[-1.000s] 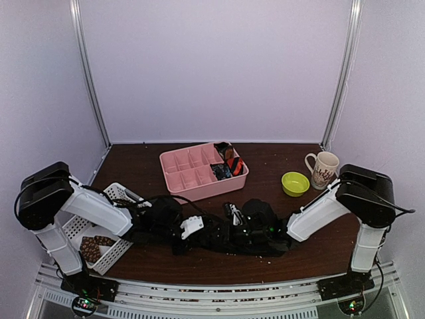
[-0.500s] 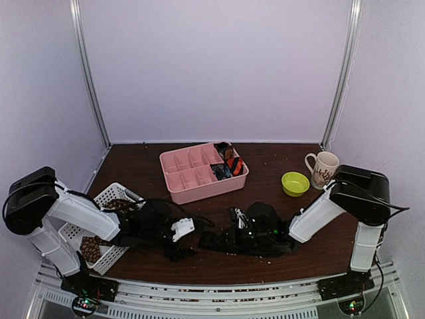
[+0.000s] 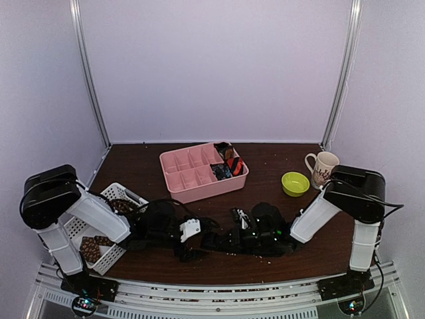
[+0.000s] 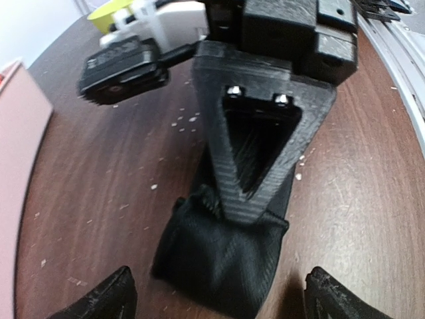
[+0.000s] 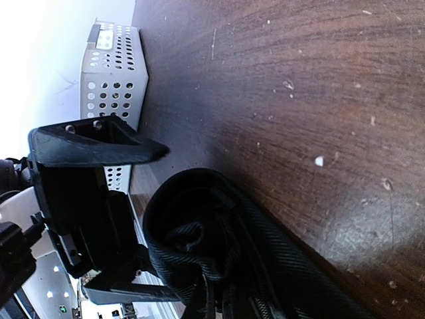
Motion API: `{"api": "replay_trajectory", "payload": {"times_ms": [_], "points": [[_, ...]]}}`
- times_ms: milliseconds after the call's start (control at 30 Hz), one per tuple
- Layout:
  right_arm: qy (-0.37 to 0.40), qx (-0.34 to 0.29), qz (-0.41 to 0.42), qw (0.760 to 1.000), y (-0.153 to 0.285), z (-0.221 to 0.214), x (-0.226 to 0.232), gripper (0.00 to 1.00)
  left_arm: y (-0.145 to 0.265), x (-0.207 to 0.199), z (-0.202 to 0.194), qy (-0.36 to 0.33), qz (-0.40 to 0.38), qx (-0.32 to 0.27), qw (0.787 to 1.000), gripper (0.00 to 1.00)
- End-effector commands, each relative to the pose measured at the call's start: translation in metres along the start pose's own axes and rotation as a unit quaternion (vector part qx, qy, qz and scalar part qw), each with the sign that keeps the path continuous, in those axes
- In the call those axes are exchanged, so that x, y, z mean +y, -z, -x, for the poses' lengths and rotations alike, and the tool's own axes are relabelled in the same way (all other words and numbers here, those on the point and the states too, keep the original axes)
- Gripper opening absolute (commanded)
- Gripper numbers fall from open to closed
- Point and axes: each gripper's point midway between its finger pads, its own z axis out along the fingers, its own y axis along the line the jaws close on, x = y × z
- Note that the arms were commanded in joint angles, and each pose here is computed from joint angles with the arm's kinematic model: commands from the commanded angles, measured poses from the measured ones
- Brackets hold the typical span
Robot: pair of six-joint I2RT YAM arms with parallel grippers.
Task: Roll the ties
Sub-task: Roll the tie at the center of the board.
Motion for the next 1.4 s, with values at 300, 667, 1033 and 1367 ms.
{"api": "replay_trajectory", "payload": {"times_ms": [300,667,1033,1367], "points": [[-0.002,0.040,-0.017,0.999,0.009,-0.011,-0.029,0.00,-0.038,-0.026,0.020,-0.028,-0.085,-0.036,0.995,0.65],[0.017,0.044,0.011,0.999,0.020,-0.006,-0.004,0.21,-0.043,-0.038,0.001,0.055,-0.066,0.002,0.996,0.44],[0.042,0.045,-0.019,0.998,0.022,-0.002,-0.003,0.00,-0.042,-0.031,-0.008,0.079,-0.045,0.016,0.996,0.54],[0.048,0.066,-0.097,0.992,0.022,-0.014,-0.046,0.00,0.027,0.014,0.046,0.106,0.098,-0.140,0.980,0.98]]}}
